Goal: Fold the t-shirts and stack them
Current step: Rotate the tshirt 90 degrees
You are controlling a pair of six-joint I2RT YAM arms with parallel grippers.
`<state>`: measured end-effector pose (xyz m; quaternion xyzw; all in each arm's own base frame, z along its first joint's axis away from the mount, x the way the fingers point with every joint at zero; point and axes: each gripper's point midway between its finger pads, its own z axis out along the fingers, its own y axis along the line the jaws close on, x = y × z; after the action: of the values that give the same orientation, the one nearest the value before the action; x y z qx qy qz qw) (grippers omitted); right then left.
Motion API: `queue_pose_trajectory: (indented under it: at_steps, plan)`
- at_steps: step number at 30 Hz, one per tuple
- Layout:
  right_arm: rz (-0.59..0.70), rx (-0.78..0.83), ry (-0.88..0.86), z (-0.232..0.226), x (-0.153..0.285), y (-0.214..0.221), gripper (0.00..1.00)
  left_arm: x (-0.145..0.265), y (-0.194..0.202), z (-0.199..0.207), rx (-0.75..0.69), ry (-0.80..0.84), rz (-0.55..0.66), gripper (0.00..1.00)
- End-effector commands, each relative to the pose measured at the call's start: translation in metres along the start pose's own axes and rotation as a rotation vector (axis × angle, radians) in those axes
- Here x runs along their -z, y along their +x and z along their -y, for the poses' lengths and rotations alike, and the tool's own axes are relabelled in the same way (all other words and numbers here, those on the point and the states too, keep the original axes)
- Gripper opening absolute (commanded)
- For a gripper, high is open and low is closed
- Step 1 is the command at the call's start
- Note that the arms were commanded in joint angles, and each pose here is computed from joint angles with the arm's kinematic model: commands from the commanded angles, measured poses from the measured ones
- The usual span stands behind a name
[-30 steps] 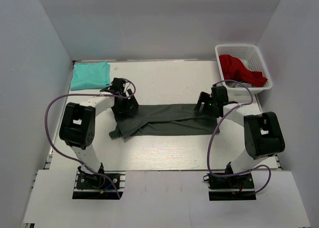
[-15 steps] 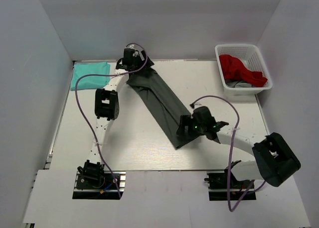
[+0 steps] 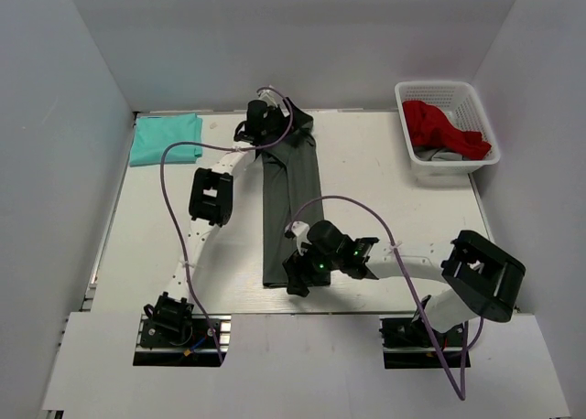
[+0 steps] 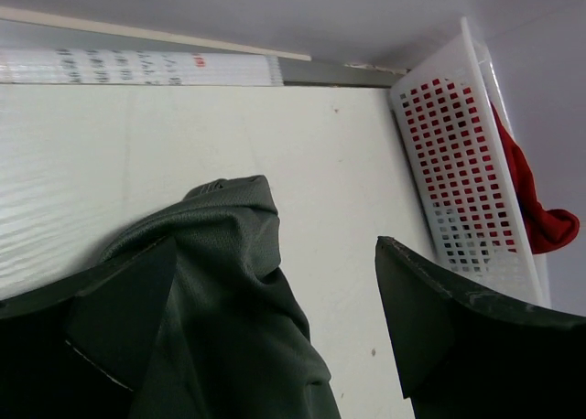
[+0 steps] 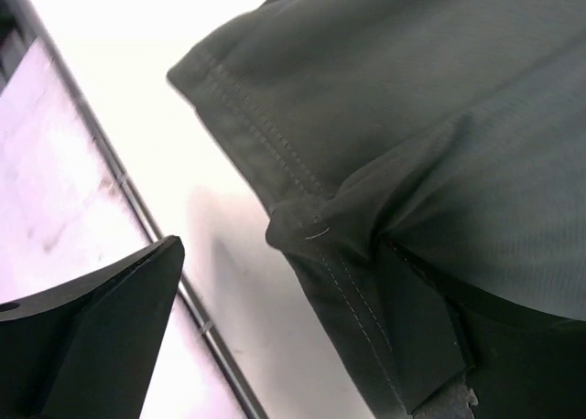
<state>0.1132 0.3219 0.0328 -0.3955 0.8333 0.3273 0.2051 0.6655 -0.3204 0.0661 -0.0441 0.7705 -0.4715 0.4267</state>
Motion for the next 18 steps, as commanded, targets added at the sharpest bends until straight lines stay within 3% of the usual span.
queue_pose_trajectory:
  at_steps: [1, 7, 8, 11, 12, 15, 18]
  plan:
    - [-0.207, 0.025, -0.071, -0.014, 0.008, 0.049, 0.90, -0.005, 0.021, -0.021, 0.030, -0.050, -0.022, 1.00]
    - [-0.072, 0.041, 0.027, -0.009, 0.028, 0.007, 0.90, 0.013, -0.052, 0.052, -0.083, 0.002, 0.099, 1.00]
    - [-0.039, 0.047, 0.014, -0.015, 0.033, -0.004, 0.90, 0.024, -0.078, 0.086, -0.109, 0.044, 0.142, 1.00]
    - [0.047, 0.029, 0.034, -0.019, 0.048, -0.025, 0.90, 0.046, -0.110, 0.139, -0.179, 0.105, 0.177, 1.00]
    - [0.075, 0.015, 0.075, -0.013, 0.050, -0.029, 0.90, 0.067, -0.135, 0.178, -0.220, 0.141, 0.219, 1.00]
    - [0.114, -0.047, 0.116, 0.002, 0.053, -0.026, 0.90, 0.109, -0.156, 0.219, -0.250, 0.095, 0.224, 1.00]
    - [0.090, -0.159, 0.200, 0.021, 0.053, -0.012, 0.90, 0.140, -0.153, 0.238, -0.263, 0.058, 0.174, 1.00]
